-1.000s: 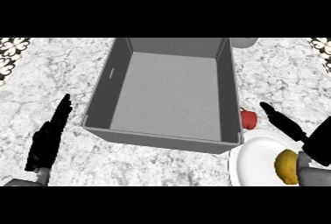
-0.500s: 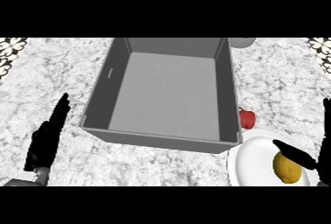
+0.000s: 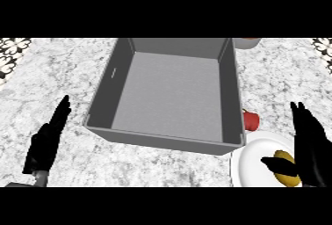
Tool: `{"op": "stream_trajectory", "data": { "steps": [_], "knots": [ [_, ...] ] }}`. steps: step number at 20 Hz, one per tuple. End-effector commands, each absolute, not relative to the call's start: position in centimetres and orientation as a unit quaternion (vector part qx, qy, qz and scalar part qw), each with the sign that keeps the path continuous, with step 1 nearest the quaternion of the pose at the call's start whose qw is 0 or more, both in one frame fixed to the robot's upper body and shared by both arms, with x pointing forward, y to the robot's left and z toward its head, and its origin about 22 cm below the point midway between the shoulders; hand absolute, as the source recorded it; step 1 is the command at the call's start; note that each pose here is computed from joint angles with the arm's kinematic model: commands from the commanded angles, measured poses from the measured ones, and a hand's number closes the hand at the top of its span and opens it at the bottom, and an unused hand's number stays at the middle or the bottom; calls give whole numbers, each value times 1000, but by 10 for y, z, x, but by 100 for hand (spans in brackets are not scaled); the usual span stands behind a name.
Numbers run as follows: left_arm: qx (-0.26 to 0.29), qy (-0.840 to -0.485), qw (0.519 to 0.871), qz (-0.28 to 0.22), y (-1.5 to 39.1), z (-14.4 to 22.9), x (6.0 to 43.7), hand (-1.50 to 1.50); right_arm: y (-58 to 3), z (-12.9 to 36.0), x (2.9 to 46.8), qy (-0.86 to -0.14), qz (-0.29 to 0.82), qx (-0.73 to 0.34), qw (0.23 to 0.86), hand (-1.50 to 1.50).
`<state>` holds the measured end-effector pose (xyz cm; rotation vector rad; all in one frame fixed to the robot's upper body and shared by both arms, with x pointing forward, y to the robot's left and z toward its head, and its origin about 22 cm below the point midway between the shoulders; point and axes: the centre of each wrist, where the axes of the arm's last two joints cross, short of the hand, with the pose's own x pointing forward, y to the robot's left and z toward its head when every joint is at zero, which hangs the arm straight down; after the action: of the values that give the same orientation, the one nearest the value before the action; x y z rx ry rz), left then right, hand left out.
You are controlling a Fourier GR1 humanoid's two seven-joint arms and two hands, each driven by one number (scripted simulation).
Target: Pick the bell pepper from the plate and place it in the cardboard box
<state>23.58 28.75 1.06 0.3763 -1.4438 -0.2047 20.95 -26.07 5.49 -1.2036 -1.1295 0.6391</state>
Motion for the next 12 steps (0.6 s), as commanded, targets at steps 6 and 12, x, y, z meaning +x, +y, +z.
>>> {"op": "stream_trajectory", "data": {
  "steps": [6, 12],
  "knots": [
    [178, -655, 728, -96, 288, 19, 241, 0, -203, 52, 241, -426, 278, -551, 661, -150],
    [167, -657, 730, -86, 280, 18, 227, 0, -201, 56, 235, -397, 276, -559, 673, -150]
  ]
}}
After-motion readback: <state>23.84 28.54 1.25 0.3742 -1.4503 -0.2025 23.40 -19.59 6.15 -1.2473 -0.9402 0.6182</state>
